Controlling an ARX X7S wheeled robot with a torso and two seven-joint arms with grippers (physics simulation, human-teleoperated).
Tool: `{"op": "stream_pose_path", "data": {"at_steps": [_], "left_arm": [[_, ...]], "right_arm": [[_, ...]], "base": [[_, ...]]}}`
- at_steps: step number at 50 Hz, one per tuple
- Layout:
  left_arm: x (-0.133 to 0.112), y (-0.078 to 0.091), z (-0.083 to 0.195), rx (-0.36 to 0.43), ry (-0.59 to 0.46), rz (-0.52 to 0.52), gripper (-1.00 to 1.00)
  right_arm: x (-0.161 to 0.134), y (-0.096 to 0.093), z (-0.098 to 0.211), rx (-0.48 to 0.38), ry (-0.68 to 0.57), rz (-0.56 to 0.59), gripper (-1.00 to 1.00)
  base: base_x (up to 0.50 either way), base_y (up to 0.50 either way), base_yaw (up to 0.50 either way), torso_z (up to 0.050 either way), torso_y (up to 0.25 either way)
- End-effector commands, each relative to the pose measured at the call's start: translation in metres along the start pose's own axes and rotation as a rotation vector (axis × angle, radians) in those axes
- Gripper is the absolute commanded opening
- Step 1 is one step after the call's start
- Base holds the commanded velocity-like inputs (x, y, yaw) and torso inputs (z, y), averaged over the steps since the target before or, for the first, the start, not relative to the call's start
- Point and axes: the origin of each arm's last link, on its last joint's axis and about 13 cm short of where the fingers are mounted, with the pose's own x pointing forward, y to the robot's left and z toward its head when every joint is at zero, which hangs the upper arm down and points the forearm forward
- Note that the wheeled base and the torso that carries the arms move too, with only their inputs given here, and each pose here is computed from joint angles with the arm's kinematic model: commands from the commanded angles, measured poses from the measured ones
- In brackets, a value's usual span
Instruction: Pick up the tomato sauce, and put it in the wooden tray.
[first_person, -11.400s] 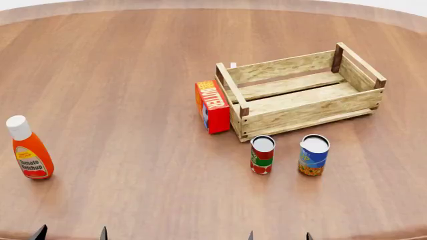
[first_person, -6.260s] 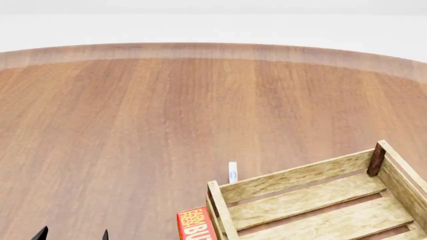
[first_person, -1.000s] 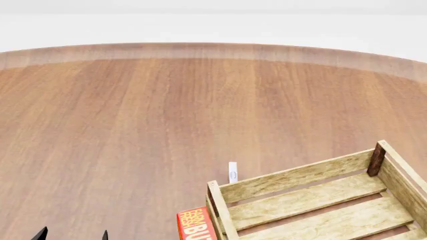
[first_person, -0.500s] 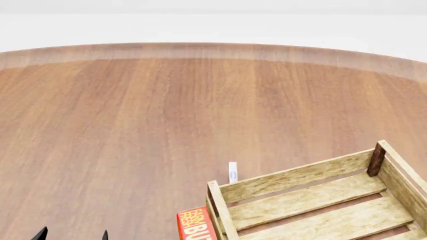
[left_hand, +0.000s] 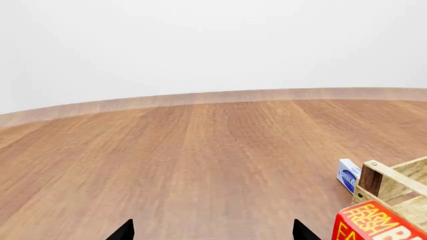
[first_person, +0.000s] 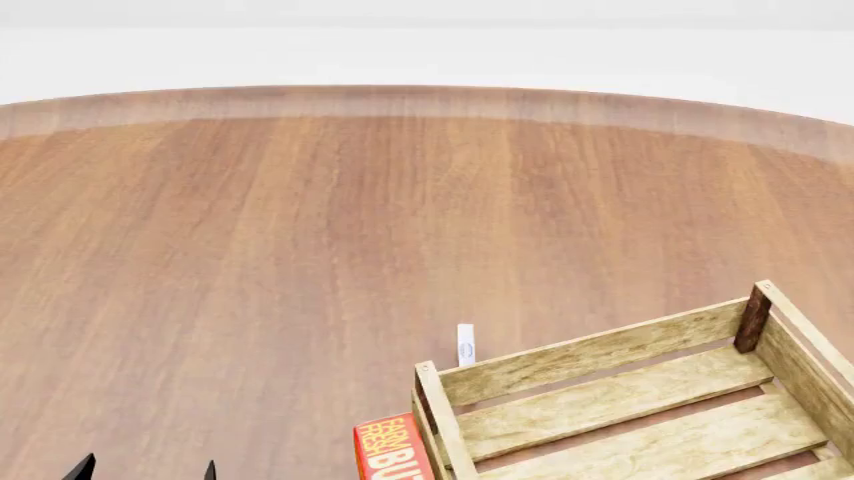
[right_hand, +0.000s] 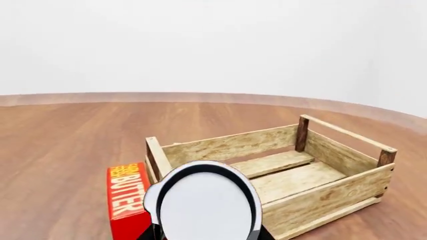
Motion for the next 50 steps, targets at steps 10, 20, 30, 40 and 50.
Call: {"op": "stream_pose_path", "data": {"at_steps": [10, 20, 30, 40, 50], "left_arm": [[0.002, 0.000, 0.001, -0.020, -0.009, 0.001, 1.00], [0.002, 0.000, 0.001, -0.019, -0.009, 0.001, 1.00], [0.002, 0.000, 0.001, -0.020, -0.009, 0.001, 1.00], [0.002, 0.000, 0.001, -0.020, -0.009, 0.001, 1.00], [0.002, 0.000, 0.001, -0.020, -0.009, 0.001, 1.00]], "right_arm": [[0.015, -0.001, 0.020, -0.027, -0.100, -0.009, -1.00], [0.036, -0.005, 0.029, -0.028, -0.112, -0.046, -1.00], [0.051, -0.005, 0.032, -0.040, -0.112, -0.066, -1.00], [0.066, -0.006, 0.037, -0.044, -0.107, -0.078, -1.00], [0.096, -0.011, 0.037, -0.024, -0.056, -0.095, -1.00]], "base": [[0.00, 0.00, 0.00, 0.000, 0.000], [0.00, 0.00, 0.00, 0.000, 0.000], [0.00, 0.00, 0.00, 0.000, 0.000], [0.00, 0.00, 0.00, 0.000, 0.001], [0.00, 0.00, 0.00, 0.000, 0.000]]}}
